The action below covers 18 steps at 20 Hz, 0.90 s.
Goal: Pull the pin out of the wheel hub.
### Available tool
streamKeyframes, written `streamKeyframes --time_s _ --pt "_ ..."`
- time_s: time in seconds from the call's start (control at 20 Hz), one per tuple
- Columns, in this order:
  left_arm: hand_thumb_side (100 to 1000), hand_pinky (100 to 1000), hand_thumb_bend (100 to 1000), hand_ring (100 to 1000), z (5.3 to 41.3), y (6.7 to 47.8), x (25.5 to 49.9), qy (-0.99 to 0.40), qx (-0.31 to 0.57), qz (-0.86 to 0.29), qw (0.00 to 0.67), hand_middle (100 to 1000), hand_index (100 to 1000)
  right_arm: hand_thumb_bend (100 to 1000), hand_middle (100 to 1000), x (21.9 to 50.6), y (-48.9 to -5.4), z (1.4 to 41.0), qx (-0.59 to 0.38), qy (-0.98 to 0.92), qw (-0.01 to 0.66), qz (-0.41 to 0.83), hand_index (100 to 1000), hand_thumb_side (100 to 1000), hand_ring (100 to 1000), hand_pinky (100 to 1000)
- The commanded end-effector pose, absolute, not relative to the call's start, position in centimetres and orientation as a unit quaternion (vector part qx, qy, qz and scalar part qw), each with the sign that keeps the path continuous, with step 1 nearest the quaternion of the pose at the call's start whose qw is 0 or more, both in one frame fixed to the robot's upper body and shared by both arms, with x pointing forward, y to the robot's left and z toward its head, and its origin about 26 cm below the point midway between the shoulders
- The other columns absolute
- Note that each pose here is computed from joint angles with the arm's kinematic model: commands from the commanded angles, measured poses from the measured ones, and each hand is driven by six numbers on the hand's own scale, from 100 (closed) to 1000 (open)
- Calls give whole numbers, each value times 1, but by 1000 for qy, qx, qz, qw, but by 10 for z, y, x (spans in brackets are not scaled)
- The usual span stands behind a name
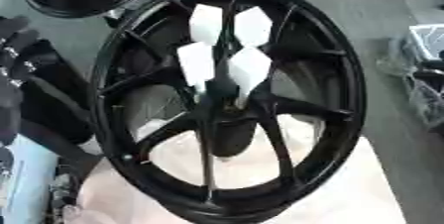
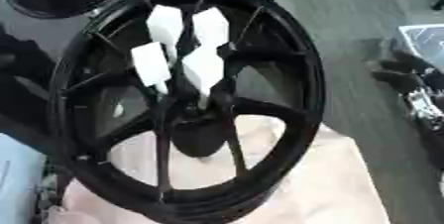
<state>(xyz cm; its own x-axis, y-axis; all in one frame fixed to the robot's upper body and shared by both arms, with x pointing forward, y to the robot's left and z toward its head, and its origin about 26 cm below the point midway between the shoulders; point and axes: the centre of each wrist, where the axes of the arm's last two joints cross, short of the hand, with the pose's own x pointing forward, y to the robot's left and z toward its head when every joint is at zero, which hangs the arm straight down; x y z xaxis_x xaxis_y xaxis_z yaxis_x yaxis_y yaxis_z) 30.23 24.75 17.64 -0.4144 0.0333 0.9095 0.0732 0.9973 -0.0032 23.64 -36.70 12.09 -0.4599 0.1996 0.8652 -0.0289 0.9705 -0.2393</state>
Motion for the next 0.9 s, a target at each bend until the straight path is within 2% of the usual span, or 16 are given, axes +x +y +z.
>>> streamKeyframes --time_s 0.05,0.65,0.9 --pt "832 706 154 897 181 248 301 -845 -34 -24 533 848 744 100 808 235 -369 131 -56 -850 508 125 916 610 830 1000" --pt "828 706 153 901 181 247 301 -844 -36 -26 535 850 745 100 809 234 -375 137 -52 -856 496 133 916 587 831 1000" --pt "828 706 152 901 179 250 301 -843 -30 -24 537 850 744 100 820 231 -390 152 -60 -874 451 172 922 539 839 1000"
